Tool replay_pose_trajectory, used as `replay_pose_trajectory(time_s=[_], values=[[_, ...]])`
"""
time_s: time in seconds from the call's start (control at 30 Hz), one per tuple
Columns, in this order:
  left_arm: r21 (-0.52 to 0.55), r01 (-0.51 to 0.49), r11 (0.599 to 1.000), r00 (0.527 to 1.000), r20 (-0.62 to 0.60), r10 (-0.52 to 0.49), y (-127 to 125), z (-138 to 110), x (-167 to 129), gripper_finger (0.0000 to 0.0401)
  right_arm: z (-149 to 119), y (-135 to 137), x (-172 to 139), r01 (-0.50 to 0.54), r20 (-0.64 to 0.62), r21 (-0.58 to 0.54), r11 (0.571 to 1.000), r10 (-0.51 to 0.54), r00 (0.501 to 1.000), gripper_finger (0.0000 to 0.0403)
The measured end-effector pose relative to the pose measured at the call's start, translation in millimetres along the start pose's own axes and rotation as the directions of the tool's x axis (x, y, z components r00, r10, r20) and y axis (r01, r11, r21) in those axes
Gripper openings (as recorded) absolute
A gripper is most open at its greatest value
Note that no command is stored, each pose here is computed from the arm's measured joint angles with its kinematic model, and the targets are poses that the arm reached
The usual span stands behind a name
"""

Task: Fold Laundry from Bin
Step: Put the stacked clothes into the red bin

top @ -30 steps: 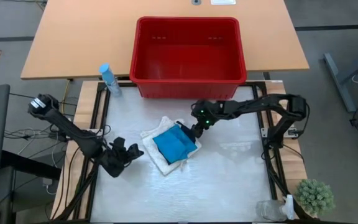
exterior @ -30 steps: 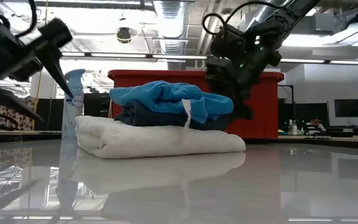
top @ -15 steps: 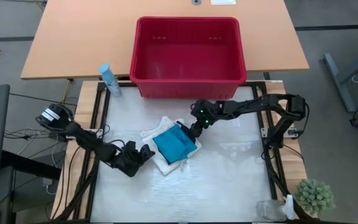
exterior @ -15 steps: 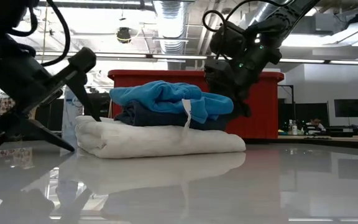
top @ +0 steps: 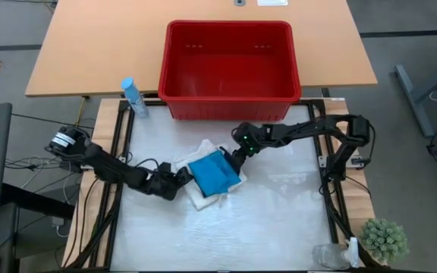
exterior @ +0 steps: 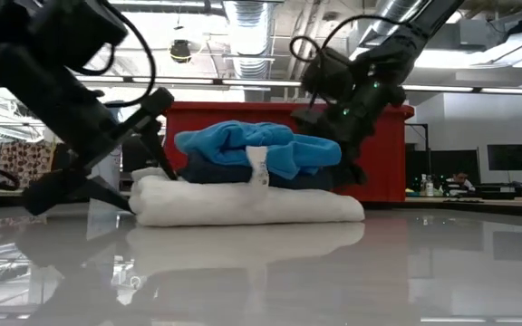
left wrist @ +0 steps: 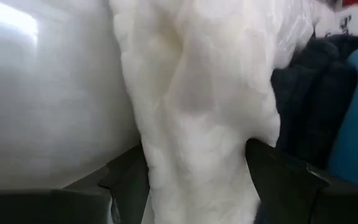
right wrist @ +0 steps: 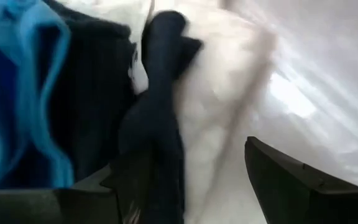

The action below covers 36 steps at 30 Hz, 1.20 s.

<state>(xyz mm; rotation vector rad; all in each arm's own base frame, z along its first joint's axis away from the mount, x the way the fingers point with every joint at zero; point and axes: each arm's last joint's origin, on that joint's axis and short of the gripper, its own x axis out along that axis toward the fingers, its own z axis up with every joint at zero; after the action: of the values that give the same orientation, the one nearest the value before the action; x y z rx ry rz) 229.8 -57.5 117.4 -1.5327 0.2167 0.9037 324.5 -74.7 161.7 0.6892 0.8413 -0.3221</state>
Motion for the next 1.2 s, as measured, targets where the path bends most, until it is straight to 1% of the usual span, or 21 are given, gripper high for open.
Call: replay_pose_trajectory(time_s=[0.1,0.23,0.3,0.4,0.5,0.57,0.63,0.7,0.8,0.83,0.87,0.97,1.1,1.2], values=[[0.036,0.006,0.999,1.000,0.002,-0.006,-6.1,7.5,6.0,0.0248,-4.8,-0.8,14.2,-0.025,-0.032,0.016,1.000,0.025,0.999,0.0272],[0.063,0.007,0.998,1.000,0.020,-0.008,-11.0,17.1,14.6,0.0248,-8.9,1.2,31.1,-0.066,-0.040,0.052,0.996,0.068,0.997,0.0272],[0.074,0.006,0.997,1.000,0.009,-0.006,-12.2,19.6,19.1,0.0248,-10.1,3.0,38.2,-0.090,-0.034,0.084,0.992,0.093,0.995,0.0272],[0.079,0.024,0.997,1.000,-0.015,-0.023,-13.0,20.6,30.2,0.0248,-11.2,5.8,44.8,-0.110,-0.020,0.132,0.985,0.113,0.993,0.0271],[0.079,0.037,0.996,0.999,-0.040,-0.034,-13.4,21.3,38.2,0.0239,-11.7,9.0,45.7,-0.118,-0.007,0.139,0.983,0.120,0.993,0.0260],[0.074,0.027,0.997,0.998,-0.054,-0.023,-13.3,22.7,40.5,0.0218,-11.8,8.8,45.9,-0.108,-0.001,0.174,0.979,0.110,0.994,0.0242],[0.074,0.013,0.997,0.998,-0.062,-0.009,-13.2,25.3,42.2,0.0183,-11.9,8.6,46.1,-0.105,-0.001,0.201,0.974,0.107,0.994,0.0210],[0.078,0.006,0.997,0.997,-0.075,0.000,-13.9,28.1,43.9,0.0137,-12.1,7.9,46.4,-0.100,-0.004,0.220,0.970,0.103,0.995,0.0165],[0.091,0.001,0.996,0.996,-0.094,0.007,-15.1,31.8,46.0,0.0062,-12.3,7.8,46.4,-0.100,-0.006,0.222,0.970,0.104,0.995,0.0087],[0.097,0.000,0.995,0.995,-0.102,0.010,-15.3,32.8,46.5,0.0040,-12.2,7.9,46.4,-0.102,-0.006,0.221,0.970,0.106,0.994,0.0069],[0.102,0.000,0.995,0.994,-0.106,0.011,-15.6,33.5,47.0,0.0028,-12.1,8.2,46.4,-0.107,-0.006,0.221,0.969,0.111,0.994,0.0067],[0.092,0.008,0.996,0.992,-0.129,0.004,-17.9,36.0,46.7,0.0028,-9.6,7.1,45.8,-0.142,-0.013,0.225,0.964,0.148,0.989,0.0067],[0.080,0.047,0.996,0.987,-0.155,-0.034,-26.2,39.5,39.9,0.0028,-2.5,10.7,40.0,-0.164,-0.016,0.225,0.960,0.172,0.985,0.0067],[0.076,0.070,0.995,0.988,-0.141,-0.059,-31.9,45.1,35.5,0.0028,7.6,18.5,30.3,-0.179,-0.001,0.210,0.961,0.183,0.983,0.0067]])
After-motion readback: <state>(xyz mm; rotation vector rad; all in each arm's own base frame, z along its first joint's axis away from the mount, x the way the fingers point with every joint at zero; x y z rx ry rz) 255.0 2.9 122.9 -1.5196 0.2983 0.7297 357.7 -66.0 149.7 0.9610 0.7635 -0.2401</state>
